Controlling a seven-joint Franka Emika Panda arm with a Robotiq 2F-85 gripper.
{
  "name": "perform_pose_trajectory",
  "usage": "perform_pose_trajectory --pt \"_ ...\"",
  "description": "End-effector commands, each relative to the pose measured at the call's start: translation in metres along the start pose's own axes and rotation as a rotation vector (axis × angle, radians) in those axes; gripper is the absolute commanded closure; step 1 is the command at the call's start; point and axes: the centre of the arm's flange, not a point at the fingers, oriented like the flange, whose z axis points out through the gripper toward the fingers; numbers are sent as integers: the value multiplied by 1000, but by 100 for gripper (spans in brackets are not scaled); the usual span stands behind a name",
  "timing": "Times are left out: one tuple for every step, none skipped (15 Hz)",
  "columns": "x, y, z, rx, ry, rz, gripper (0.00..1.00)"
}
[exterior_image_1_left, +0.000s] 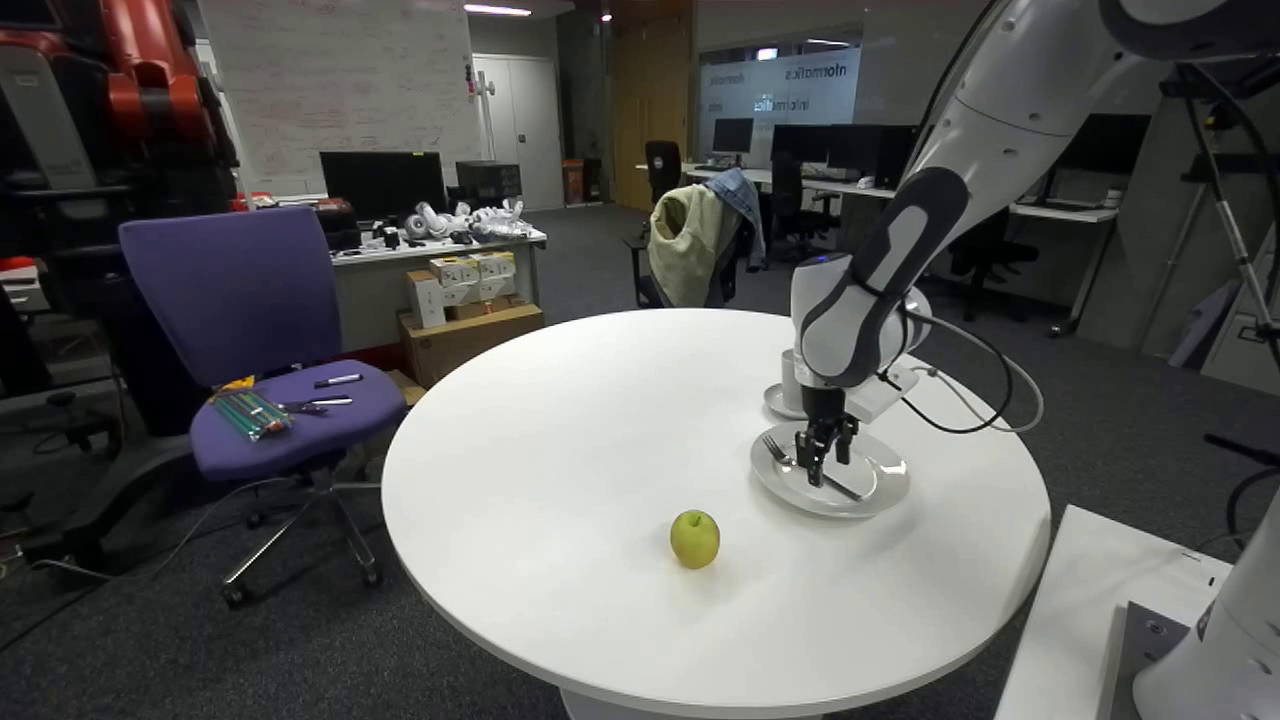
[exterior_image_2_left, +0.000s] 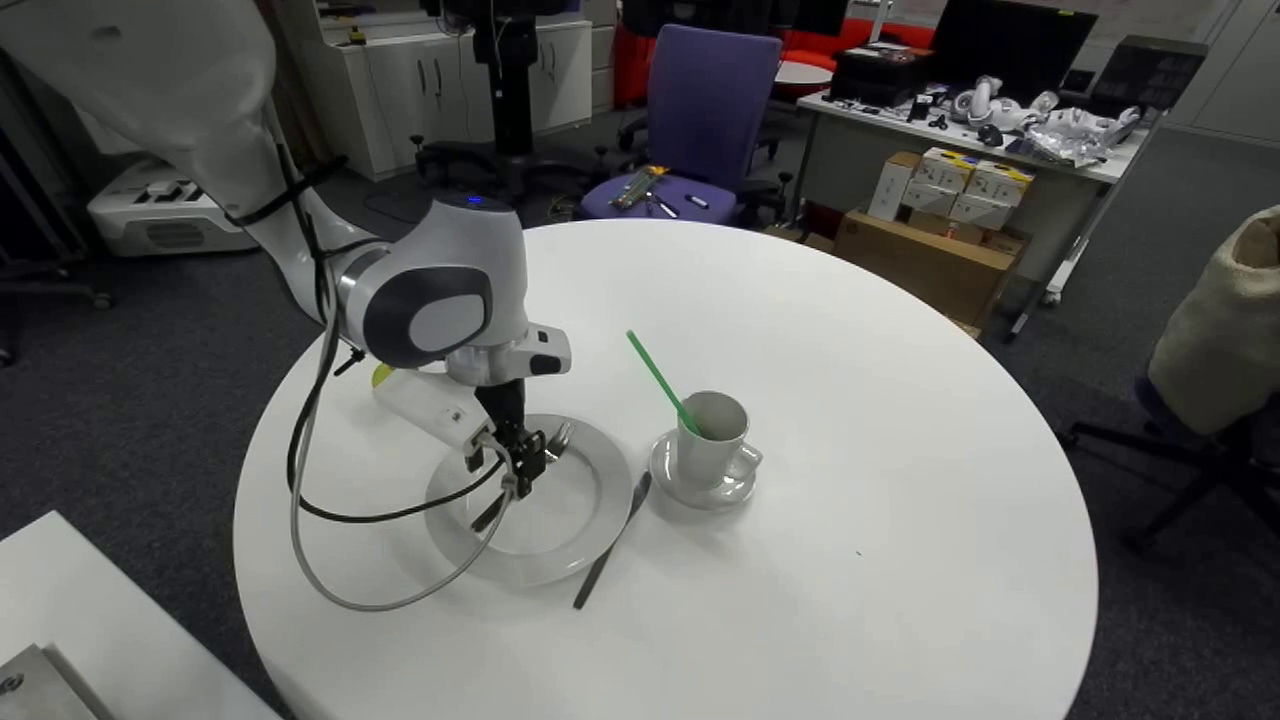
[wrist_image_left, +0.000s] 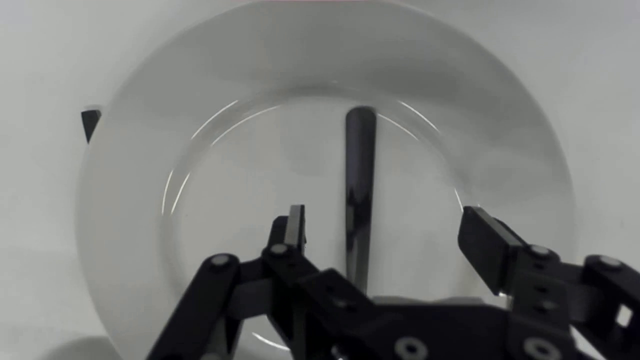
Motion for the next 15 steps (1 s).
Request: perform_pose_trajectory --pt "-30 2 -51 0 86 -29 0" --pt "-32 3 -59 -1 95 -25 0" --pt "-33 5 -65 -1 102 -20 0" --pt "-34 10 -68 0 101 -16 0" --pt "-36 13 -71 -2 98 -19 0" --pt "-39 18 -73 0 91 -32 0" --pt "-41 26 -74 11 80 -56 0" --pt "-45 34 -74 20 65 -91 0" --pt "-49 43 -73 28 53 -118 0" --pt "-54 55 -72 37 34 -140 0" --pt "-58 68 -71 47 4 -152 0" --pt "-41 44 -58 23 28 -118 0" --pt "-45 54 -56 29 12 -130 0" --pt "-48 61 -56 33 6 -135 0" --pt "-49 64 -56 34 5 -136 0"
